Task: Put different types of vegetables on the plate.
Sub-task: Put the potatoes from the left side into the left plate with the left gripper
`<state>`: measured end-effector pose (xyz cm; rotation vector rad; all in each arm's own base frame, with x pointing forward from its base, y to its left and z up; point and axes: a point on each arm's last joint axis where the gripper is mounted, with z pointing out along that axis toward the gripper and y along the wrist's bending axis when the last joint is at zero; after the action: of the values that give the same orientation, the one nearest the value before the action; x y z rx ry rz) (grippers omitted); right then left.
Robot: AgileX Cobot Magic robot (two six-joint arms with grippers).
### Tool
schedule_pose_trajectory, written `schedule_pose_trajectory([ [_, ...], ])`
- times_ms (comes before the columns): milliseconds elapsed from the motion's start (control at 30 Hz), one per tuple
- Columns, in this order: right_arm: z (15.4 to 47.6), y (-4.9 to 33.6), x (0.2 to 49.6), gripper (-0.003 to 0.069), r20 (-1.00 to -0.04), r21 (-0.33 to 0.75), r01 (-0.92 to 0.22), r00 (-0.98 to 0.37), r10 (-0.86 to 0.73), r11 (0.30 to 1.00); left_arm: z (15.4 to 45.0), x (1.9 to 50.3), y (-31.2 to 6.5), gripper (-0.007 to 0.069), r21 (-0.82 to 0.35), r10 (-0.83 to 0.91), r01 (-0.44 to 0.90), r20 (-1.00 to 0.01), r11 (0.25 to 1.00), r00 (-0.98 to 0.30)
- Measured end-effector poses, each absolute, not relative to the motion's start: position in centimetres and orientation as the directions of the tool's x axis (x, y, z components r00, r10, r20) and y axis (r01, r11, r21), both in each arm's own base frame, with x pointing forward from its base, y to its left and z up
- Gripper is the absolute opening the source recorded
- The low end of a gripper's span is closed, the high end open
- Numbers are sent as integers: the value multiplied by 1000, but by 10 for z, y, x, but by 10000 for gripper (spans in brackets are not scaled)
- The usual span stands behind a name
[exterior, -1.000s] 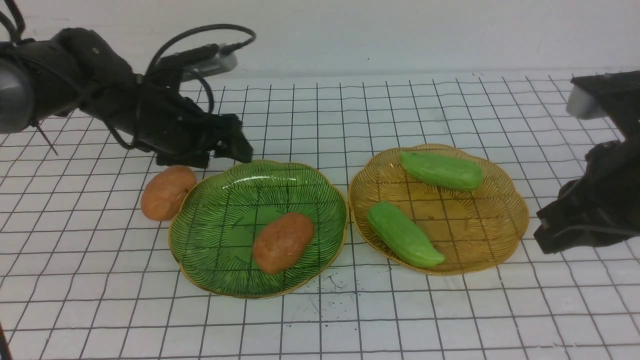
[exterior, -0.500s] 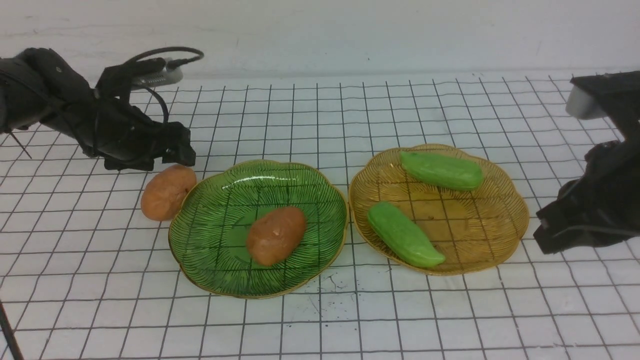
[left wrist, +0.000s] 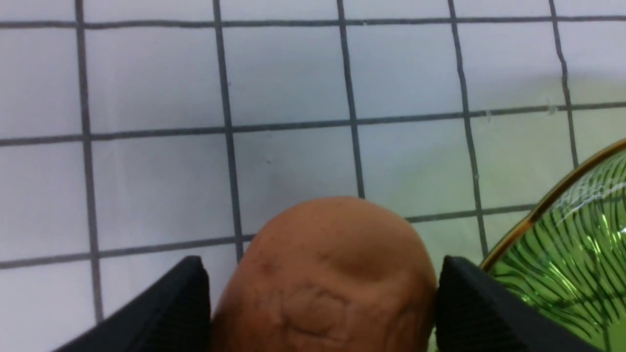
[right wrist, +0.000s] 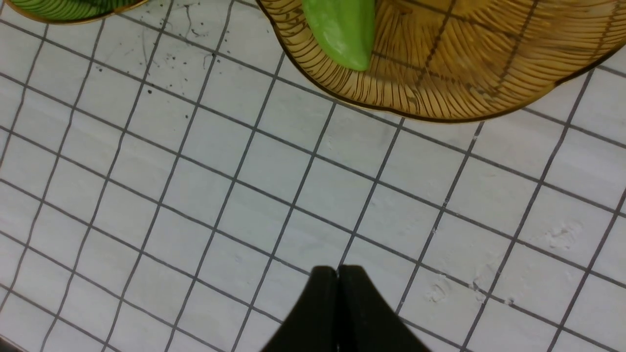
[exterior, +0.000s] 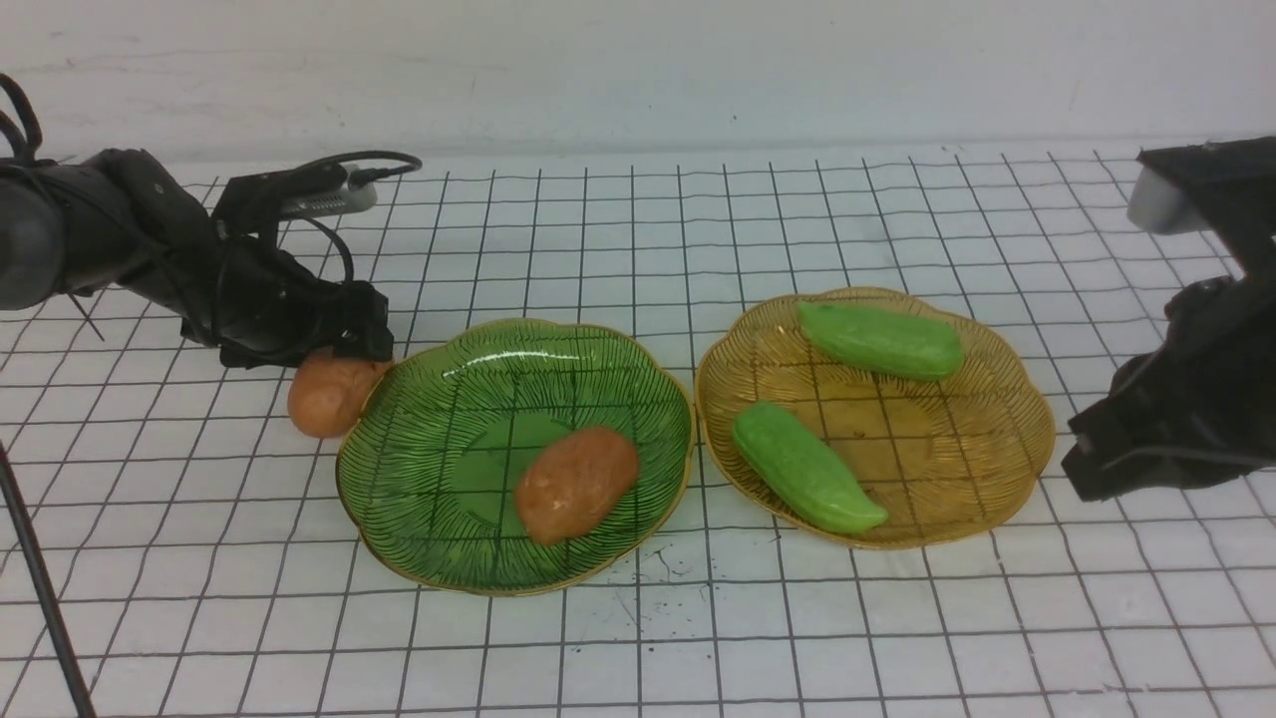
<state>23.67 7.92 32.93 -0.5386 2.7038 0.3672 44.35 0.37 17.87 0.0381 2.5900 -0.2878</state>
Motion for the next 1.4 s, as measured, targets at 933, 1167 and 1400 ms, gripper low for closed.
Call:
schedule_pose_trajectory([
  [933,329,80,237,-15,-393,184,-412,-863,-317,893,261,411,-55,484,-326,158,299,-394,897,-905],
  [1167,329,80,237,-15,-393,183,-412,-863,-318,892,210,421,-70,484,-352,160,247,-257,903,-953],
  [1400,330,79,236,-15,-389,187,-407,-866,-313,894,214,419,-70,584,-366,117,202,-241,908,-963],
])
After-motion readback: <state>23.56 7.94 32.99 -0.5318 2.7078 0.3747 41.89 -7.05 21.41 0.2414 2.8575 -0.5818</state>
